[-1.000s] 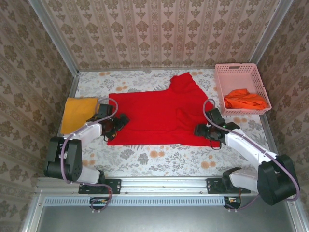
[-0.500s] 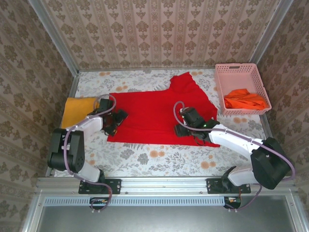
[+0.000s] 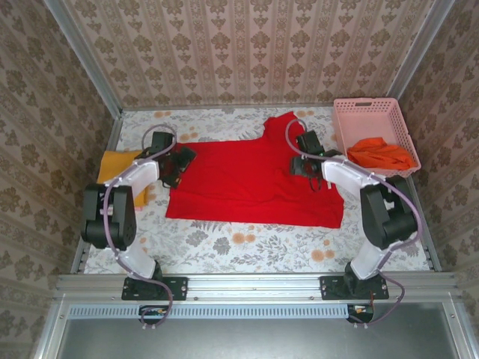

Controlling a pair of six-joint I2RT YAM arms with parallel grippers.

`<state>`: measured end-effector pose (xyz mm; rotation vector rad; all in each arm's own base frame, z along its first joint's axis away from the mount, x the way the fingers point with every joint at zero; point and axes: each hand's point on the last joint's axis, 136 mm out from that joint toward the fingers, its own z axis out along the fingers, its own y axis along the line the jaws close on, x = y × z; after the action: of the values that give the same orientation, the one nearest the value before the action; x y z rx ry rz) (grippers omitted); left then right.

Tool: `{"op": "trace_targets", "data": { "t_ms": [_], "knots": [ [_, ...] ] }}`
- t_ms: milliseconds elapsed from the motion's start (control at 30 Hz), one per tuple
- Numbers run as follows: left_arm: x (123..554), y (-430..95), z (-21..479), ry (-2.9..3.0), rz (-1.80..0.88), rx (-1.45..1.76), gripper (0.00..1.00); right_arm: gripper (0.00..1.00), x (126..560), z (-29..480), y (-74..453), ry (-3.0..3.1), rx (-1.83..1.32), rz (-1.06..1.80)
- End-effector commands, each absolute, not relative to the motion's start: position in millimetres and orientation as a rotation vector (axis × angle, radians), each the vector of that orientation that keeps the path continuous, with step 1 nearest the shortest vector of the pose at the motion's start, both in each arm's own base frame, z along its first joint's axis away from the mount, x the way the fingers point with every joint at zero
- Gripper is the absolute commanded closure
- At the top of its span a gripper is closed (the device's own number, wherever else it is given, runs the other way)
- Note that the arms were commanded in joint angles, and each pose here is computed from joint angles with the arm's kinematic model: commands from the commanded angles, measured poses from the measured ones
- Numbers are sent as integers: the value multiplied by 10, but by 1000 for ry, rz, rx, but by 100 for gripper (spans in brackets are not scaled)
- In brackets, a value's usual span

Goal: Fold and stack the t-shirts

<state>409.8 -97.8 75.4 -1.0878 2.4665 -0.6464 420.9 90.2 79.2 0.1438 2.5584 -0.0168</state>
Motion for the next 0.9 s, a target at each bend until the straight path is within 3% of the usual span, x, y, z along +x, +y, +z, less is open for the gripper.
{"op": "trace_targets", "data": {
  "t_ms": [0,333,733,867],
  "knots": [
    [4297,-873,730,2484,-564,-1054,4,36,4451,785,893,2591,195,24],
    [4676,-998,495,2574,-557,-969,2,37,4790,432,882,2692,303,127],
    [4129,-947,266,2631,-548,-998,2,38,3875,167,822,2796,395,169],
    [4107,-951,401,2611,-547,-967,2,38,3840,286,789,2768,375,157]
  ]
}}
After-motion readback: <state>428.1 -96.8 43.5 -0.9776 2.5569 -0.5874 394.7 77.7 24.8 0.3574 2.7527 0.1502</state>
